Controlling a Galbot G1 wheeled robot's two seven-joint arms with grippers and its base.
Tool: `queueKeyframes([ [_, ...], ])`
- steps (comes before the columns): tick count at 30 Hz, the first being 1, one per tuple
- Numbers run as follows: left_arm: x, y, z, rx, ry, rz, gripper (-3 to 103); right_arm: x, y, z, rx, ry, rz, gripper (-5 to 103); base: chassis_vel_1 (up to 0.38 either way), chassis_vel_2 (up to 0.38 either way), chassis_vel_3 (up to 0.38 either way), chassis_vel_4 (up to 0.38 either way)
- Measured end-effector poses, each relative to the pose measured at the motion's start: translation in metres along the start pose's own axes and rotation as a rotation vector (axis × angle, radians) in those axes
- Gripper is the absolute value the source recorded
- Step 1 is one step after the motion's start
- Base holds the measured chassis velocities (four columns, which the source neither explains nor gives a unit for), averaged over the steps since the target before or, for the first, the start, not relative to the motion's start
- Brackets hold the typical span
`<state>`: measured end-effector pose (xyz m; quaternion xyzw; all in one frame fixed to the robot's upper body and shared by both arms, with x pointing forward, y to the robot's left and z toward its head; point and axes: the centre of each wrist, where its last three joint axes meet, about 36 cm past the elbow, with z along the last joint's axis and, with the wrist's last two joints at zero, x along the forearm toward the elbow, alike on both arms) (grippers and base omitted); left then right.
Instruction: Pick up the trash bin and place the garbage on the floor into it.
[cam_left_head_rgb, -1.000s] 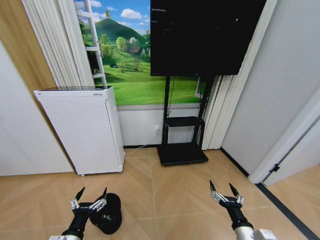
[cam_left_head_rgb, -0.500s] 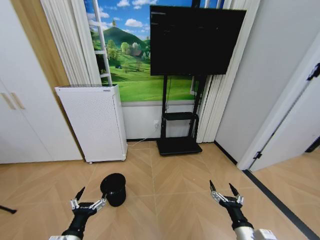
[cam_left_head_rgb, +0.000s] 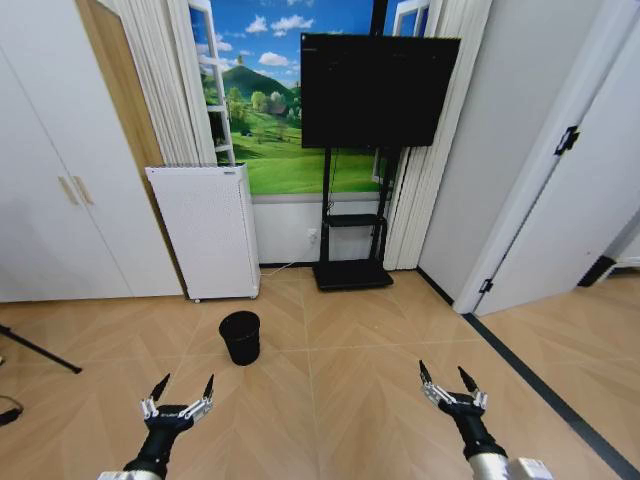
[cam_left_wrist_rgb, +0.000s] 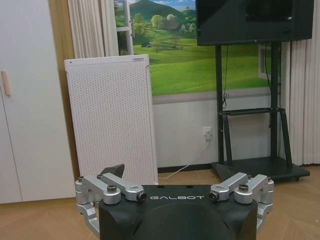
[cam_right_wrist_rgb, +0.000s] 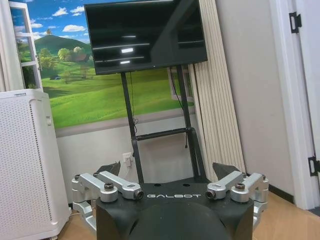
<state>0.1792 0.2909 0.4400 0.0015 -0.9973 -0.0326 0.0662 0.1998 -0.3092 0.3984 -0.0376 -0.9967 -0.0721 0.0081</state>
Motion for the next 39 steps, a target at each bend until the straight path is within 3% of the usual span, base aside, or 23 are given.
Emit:
queueKeyframes([
  [8,0.0,0.0,0.0001,0.0,0.0,-0.001,100,0.0002,0.0,0.0,0.0,0.0,0.0,100,0.146,-0.153,-0.206,0.19],
  [39,0.0,0.0,0.0002,0.0,0.0,0.0,100,0.0,0.0,0.0,0.0,0.0,0.0,100,-0.016,0.008,0.013,-0.009],
])
